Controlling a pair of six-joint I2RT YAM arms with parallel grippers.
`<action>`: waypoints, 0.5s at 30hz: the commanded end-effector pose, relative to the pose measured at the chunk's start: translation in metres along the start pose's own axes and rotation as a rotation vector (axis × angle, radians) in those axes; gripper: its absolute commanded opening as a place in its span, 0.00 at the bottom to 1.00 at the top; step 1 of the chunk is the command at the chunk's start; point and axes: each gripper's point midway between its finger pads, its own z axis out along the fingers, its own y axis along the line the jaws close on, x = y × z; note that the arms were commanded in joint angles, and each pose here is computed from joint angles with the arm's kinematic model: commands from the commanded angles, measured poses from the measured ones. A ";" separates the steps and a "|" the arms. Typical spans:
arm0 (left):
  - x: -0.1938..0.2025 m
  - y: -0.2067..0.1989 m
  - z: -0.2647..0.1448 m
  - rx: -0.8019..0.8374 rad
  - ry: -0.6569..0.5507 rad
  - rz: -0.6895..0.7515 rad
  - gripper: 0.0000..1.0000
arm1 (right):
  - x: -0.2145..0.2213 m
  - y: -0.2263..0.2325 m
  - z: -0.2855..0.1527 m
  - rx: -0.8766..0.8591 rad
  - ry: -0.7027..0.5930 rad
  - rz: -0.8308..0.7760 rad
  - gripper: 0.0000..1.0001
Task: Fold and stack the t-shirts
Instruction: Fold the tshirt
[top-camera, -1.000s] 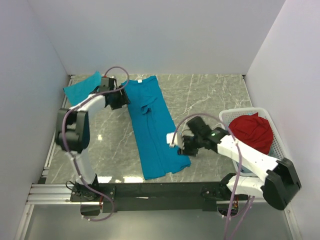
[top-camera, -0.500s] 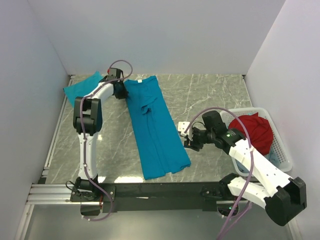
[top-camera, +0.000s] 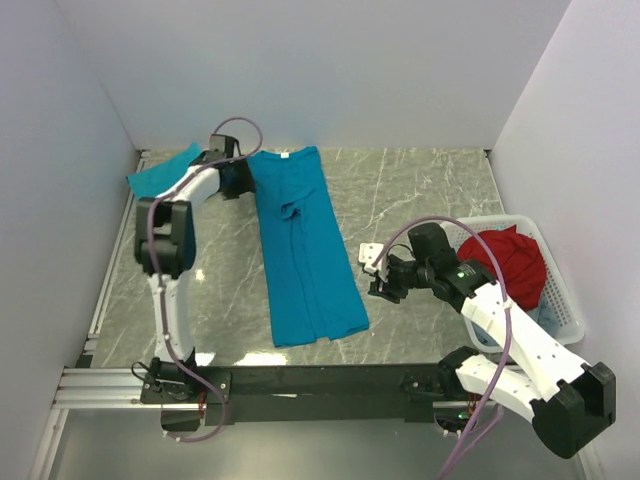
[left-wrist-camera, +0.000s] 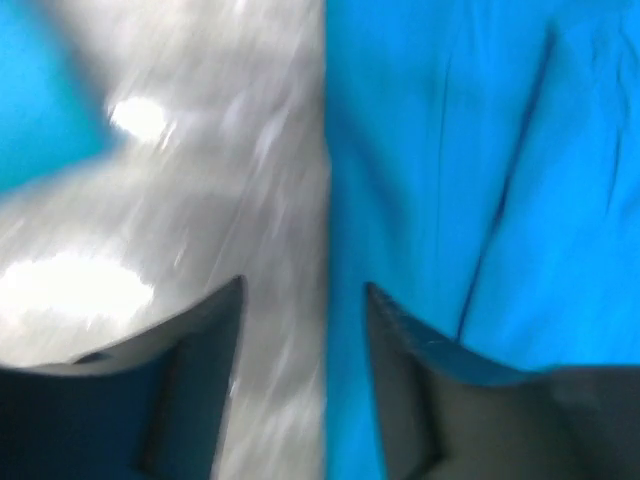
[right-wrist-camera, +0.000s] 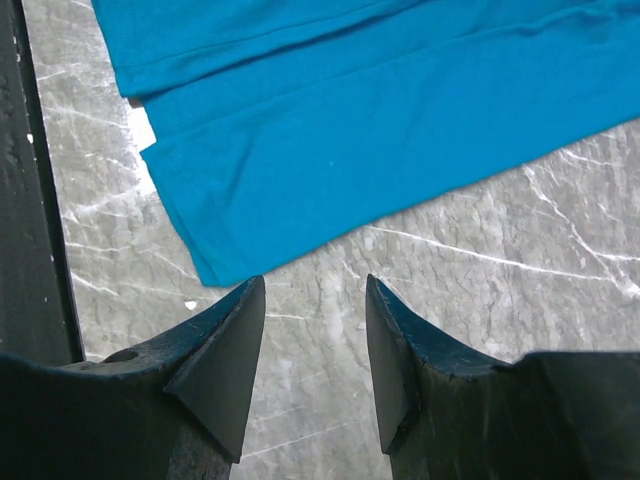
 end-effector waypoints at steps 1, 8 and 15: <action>-0.068 -0.025 -0.107 0.094 -0.270 0.158 0.61 | -0.011 -0.003 -0.004 0.022 -0.051 -0.001 0.52; -0.007 -0.061 -0.266 0.533 -0.540 0.380 0.99 | -0.019 0.020 -0.002 -0.084 -0.138 -0.131 0.67; 0.111 -0.093 -0.296 0.754 -0.445 0.832 0.94 | 0.017 0.081 0.021 -0.343 -0.107 -0.293 0.80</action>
